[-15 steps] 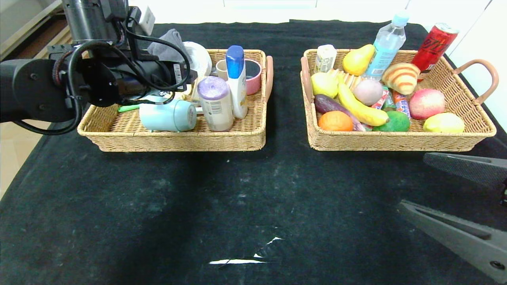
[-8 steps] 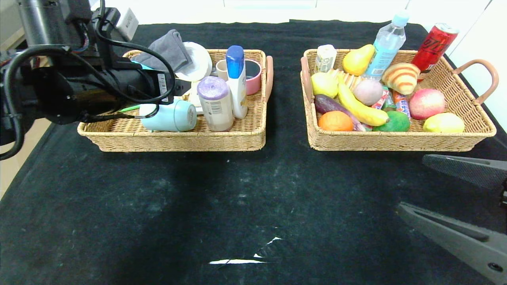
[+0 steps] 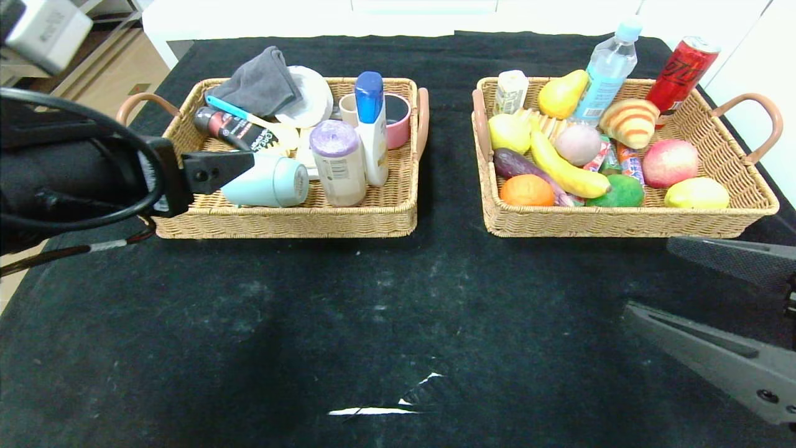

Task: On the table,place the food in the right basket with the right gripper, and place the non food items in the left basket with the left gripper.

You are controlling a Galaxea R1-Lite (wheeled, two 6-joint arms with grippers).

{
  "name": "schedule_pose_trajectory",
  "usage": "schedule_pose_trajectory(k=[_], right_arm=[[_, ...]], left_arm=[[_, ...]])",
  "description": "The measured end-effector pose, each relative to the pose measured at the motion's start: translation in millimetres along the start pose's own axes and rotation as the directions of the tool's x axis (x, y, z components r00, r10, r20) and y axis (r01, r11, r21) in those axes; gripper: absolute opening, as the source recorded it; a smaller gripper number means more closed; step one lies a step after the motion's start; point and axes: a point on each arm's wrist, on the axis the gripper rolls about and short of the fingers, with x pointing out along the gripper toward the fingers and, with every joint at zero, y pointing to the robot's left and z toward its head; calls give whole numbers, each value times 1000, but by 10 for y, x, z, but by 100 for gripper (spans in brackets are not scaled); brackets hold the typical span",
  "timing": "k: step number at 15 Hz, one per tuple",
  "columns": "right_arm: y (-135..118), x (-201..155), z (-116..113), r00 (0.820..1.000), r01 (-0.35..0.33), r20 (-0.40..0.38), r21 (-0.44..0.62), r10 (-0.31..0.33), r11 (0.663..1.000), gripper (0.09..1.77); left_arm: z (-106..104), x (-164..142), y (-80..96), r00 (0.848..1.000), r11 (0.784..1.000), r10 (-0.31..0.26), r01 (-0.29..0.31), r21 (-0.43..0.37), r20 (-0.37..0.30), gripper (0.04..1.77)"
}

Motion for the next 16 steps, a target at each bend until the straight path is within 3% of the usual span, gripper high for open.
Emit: schedule_pose_trajectory(k=[4, 9, 12, 16], right_arm=[[-26, -210, 103, 996, 72, 57, -16, -71, 997, 171], [-57, -711, -17, 983, 179, -26, -31, -180, 983, 171], [-71, -1081, -62, 956, 292, -15, -67, -294, 954, 171], [42, -1523, -114, 910, 414, 21, -82, -414, 906, 171]], left_arm=[[-190, -613, 108, 998, 999, -46, 45, 7, 31, 169], [-461, -1404, 308, 996, 996, -84, 84, 14, 4, 170], [-576, -1792, 391, 996, 997, -80, 79, 20, 32, 170], [-701, -2201, 357, 996, 999, -10, 6, 44, 92, 171]])
